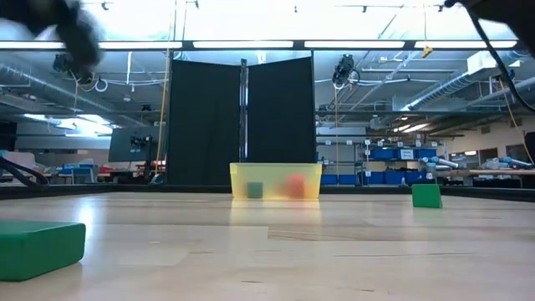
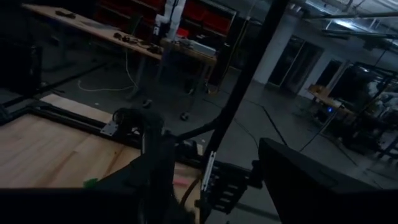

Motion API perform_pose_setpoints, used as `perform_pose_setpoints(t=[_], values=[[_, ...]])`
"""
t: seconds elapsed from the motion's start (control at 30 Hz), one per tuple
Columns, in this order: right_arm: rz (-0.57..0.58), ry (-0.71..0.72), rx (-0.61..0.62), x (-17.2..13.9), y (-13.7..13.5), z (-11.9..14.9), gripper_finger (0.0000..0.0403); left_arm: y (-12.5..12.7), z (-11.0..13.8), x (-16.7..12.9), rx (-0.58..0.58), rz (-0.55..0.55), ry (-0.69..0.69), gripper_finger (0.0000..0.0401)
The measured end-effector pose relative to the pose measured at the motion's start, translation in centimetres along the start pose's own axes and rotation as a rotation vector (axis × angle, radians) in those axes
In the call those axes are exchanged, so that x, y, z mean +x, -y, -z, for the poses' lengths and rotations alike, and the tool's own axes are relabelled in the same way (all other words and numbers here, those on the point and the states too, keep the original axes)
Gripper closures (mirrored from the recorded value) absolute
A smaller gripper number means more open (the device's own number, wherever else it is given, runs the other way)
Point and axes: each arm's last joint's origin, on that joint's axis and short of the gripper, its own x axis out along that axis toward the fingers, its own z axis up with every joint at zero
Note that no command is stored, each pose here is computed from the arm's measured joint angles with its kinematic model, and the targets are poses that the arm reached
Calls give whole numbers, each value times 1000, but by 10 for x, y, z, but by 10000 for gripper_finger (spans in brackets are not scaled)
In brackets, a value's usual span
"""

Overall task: Sort blocks by size
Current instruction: Put the green rectangular block into the blue bin

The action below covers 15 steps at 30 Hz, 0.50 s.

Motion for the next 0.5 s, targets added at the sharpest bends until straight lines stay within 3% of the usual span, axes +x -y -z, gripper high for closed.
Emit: perform_pose_setpoints(t=[0.13,0.23,0.37,0.5], values=[[186,106,-111,-31,-27,-27,86,-1,1,0,-25,-10,-2,162],[290,67,-215,-58,-37,-38,107,0,4,2,-18,-48,12,162],[329,36,-262,-96,-30,-44,141,3,16,9,26,-115,14,162],[339,57,-238,-154,-17,-42,161,0,36,26,49,-174,-43,162]])
